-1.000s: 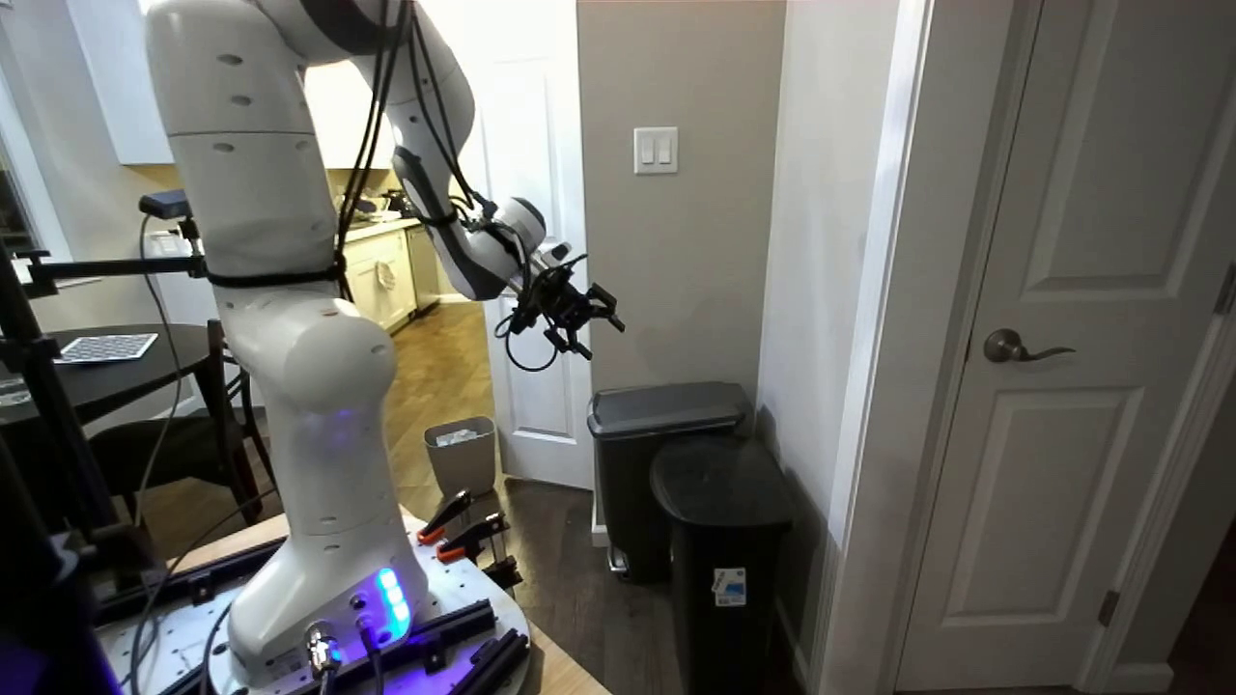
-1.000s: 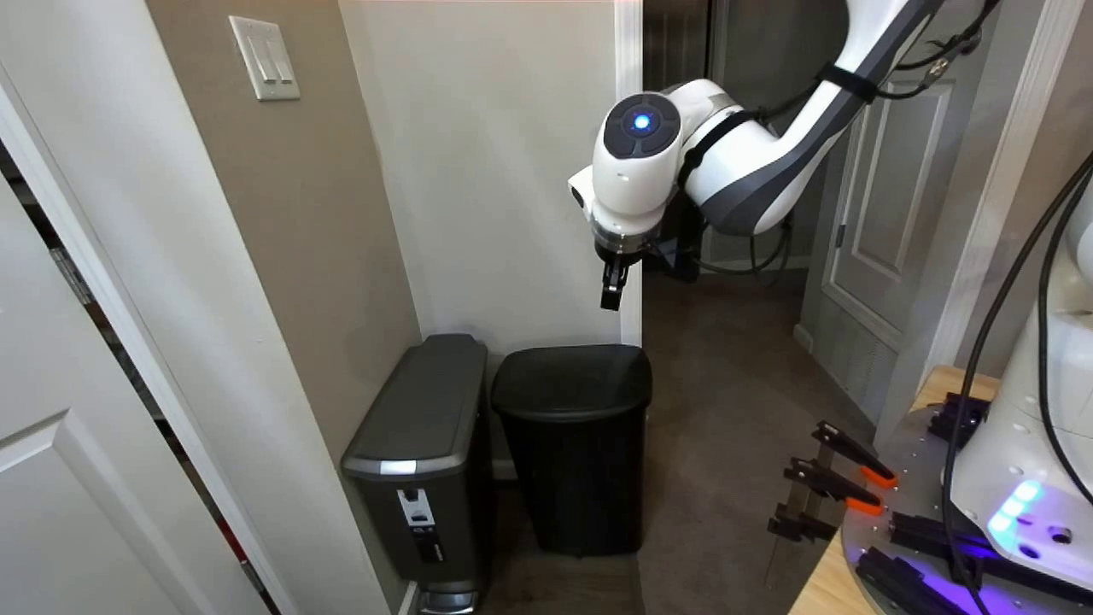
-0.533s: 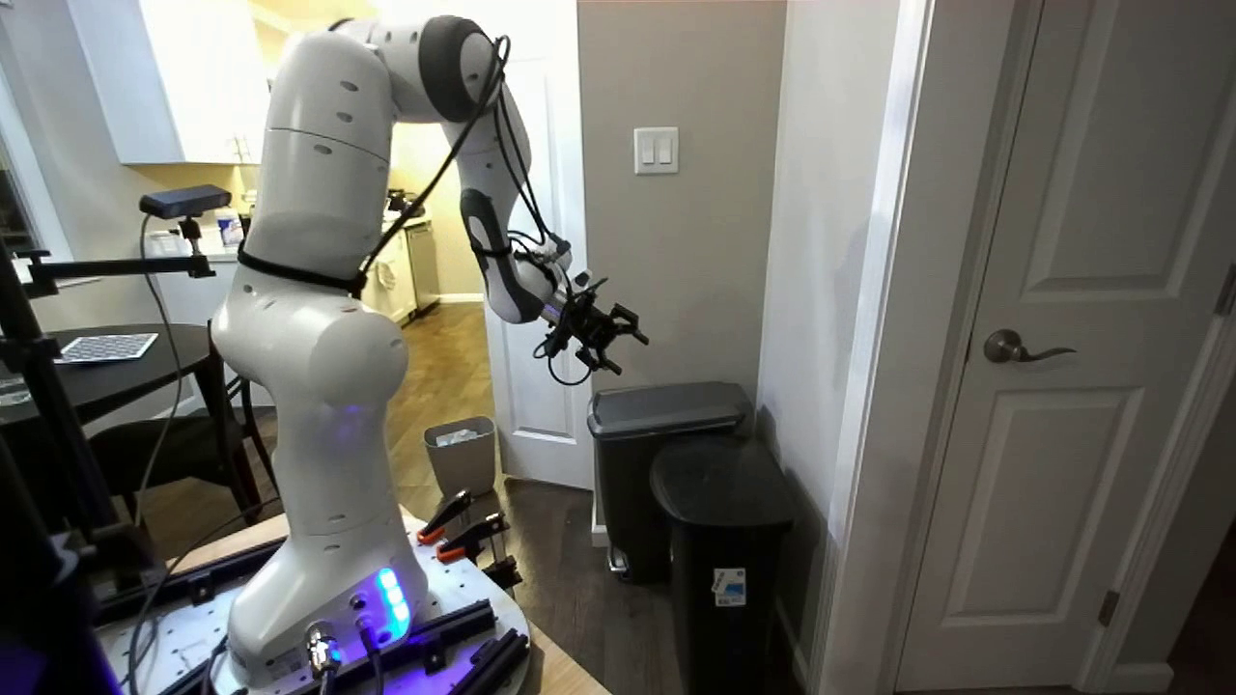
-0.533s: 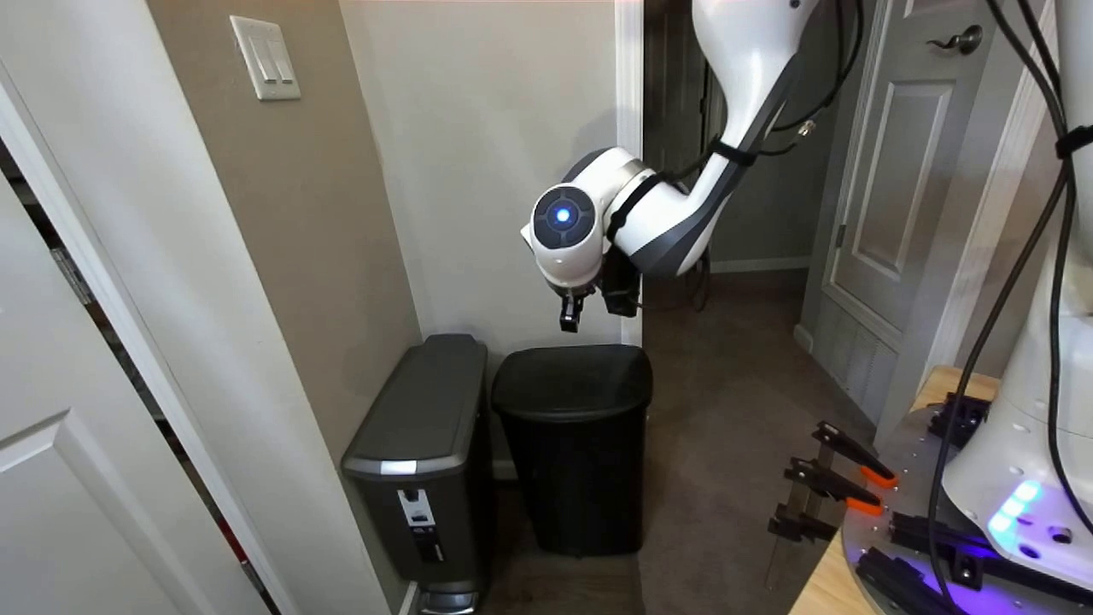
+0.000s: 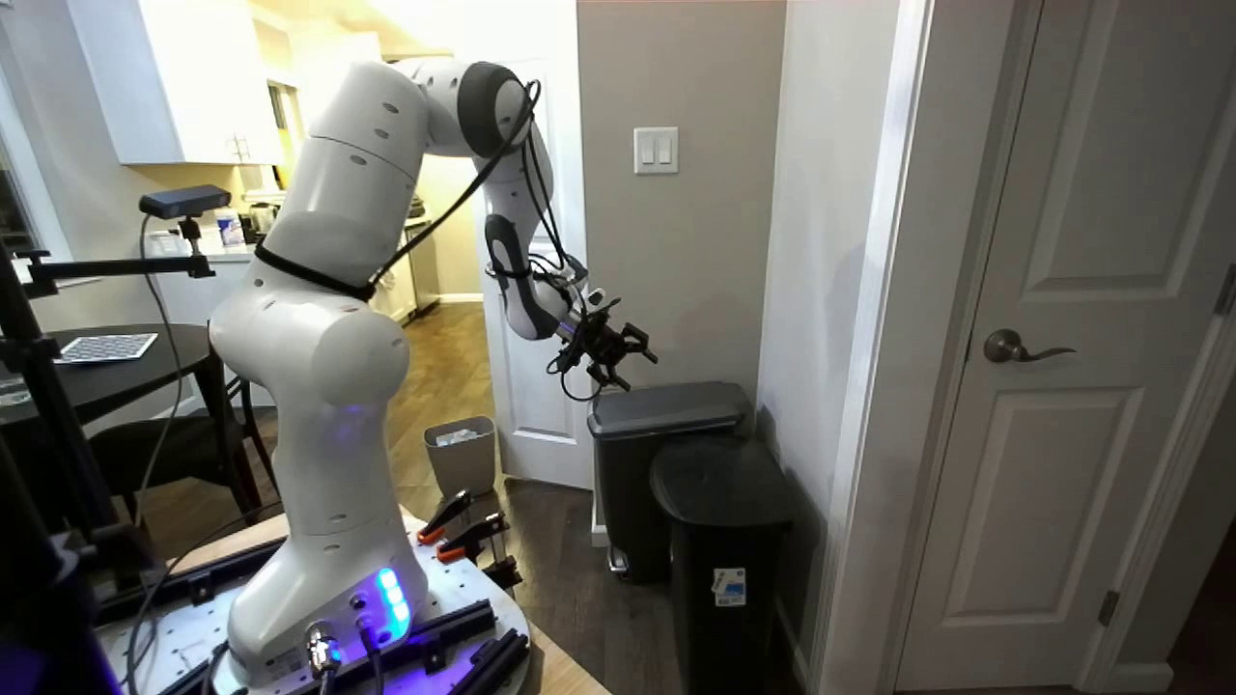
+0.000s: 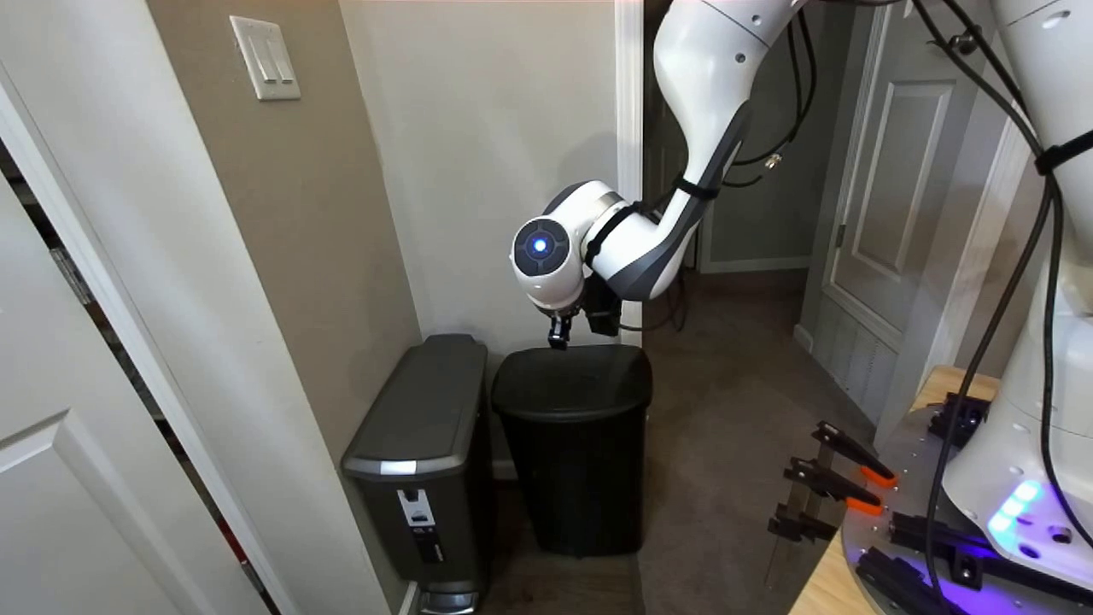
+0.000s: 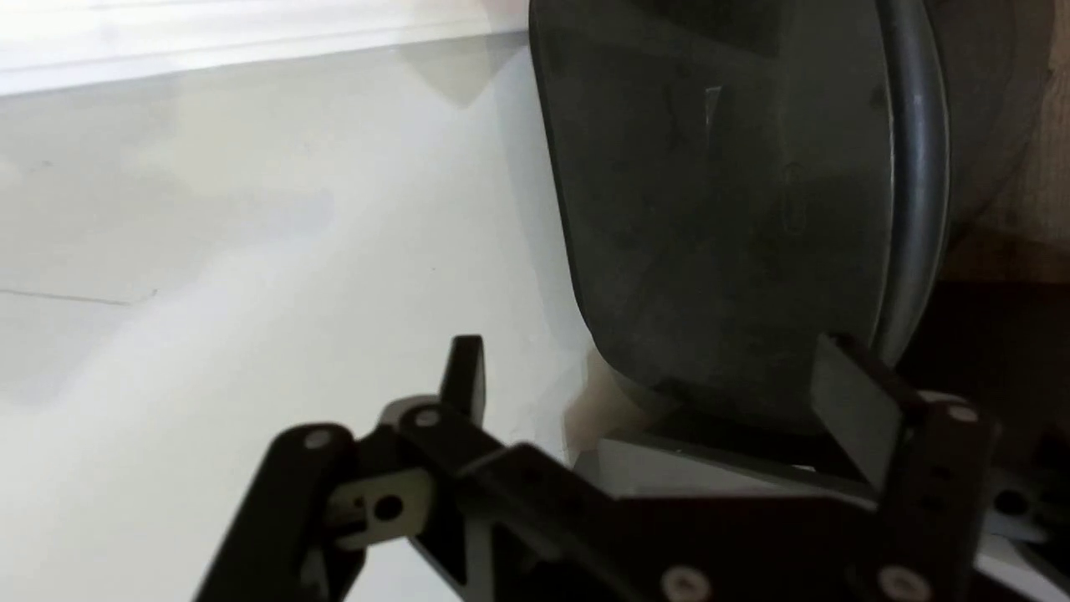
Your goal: Open the lid of the black bin
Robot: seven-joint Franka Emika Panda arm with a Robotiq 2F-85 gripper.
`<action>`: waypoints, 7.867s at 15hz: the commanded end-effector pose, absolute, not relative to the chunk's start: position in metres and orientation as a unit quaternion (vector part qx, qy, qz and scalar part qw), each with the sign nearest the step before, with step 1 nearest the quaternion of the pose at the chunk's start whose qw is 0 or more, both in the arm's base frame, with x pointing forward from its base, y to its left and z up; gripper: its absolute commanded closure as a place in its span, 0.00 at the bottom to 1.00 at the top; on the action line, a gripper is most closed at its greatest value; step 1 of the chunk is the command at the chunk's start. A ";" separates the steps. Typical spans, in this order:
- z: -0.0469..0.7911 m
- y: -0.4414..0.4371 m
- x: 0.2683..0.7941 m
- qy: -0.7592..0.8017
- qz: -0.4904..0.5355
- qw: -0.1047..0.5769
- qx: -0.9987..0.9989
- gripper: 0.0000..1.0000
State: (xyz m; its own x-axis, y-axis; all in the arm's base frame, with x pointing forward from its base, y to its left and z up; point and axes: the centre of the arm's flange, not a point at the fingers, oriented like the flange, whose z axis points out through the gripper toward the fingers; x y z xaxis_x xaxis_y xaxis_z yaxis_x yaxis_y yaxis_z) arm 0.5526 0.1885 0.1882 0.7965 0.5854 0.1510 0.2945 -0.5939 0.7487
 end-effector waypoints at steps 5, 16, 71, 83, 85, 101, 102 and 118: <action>0.184 0.189 0.556 0.251 0.187 0.379 0.871 0.00; 0.067 0.194 0.641 0.308 0.111 0.397 0.857 0.00; 0.008 0.181 0.680 0.322 -0.030 0.526 0.786 0.00; 0.076 0.132 0.689 0.279 -0.014 0.529 0.802 0.00; 0.086 0.118 0.688 0.270 -0.017 0.526 0.806 0.00; 0.082 0.113 0.708 0.268 -0.001 0.503 0.822 0.00; 0.082 0.113 0.708 0.268 -0.001 0.503 0.822 0.00; 0.184 0.058 0.735 0.202 0.054 0.413 0.887 0.00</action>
